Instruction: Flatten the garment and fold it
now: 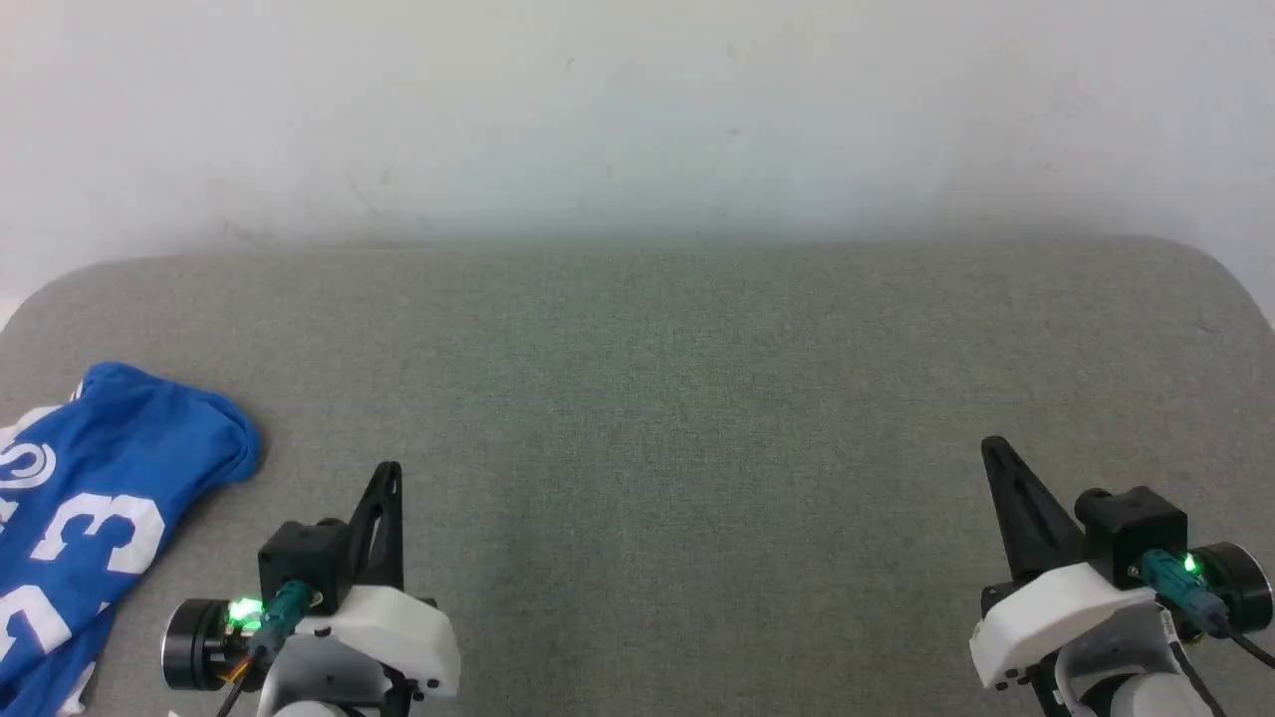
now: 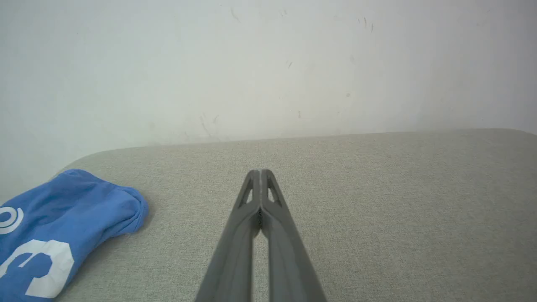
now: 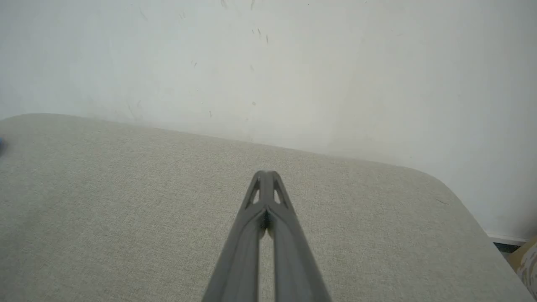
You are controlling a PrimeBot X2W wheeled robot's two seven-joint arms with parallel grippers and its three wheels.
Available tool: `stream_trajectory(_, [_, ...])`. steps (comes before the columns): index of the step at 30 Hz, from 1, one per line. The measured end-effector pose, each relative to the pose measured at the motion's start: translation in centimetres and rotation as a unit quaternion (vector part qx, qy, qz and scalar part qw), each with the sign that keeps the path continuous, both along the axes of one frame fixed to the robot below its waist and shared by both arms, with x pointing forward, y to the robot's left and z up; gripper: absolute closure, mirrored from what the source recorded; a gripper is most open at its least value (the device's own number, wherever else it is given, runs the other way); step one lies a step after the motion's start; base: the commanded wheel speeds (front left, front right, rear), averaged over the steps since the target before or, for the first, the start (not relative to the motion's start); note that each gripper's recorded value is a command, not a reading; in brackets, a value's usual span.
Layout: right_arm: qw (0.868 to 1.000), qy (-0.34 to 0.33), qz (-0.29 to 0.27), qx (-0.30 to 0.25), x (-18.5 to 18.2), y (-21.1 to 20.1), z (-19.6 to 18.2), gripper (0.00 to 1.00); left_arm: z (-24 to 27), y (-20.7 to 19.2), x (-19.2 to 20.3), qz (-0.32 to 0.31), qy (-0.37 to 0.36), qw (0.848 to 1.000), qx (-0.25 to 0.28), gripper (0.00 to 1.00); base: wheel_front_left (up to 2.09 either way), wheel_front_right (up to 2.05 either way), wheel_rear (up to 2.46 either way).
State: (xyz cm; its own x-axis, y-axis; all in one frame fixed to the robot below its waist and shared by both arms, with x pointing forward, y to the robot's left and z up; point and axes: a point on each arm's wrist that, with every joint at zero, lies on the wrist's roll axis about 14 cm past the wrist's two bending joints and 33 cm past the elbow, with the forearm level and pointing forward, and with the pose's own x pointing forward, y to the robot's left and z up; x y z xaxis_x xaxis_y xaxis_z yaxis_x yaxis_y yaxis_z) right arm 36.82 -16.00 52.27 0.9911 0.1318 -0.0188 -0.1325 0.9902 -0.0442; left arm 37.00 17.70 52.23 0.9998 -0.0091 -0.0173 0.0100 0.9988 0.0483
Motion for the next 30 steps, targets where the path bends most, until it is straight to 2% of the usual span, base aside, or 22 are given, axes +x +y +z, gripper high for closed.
stream_trajectory(23, [1.000,0.000,0.000,0.000,0.00,0.00,0.00,1.00,0.00,0.00,0.00,0.000,0.000,1.000,0.000,1.00,0.00,0.00,0.00])
stream_trajectory(24, [1.000,0.000,0.000,0.000,0.00,0.00,0.00,0.00,0.00,0.00,0.00,0.000,0.000,1.000,0.000,0.00,0.00,0.00,0.00])
stream_trajectory(30, [1.000,0.000,0.000,0.000,-0.03,-0.03,-0.03,0.00,-0.17,-0.10,-0.01,-0.002,0.002,1.000,0.000,0.00,0.00,0.00,0.00])
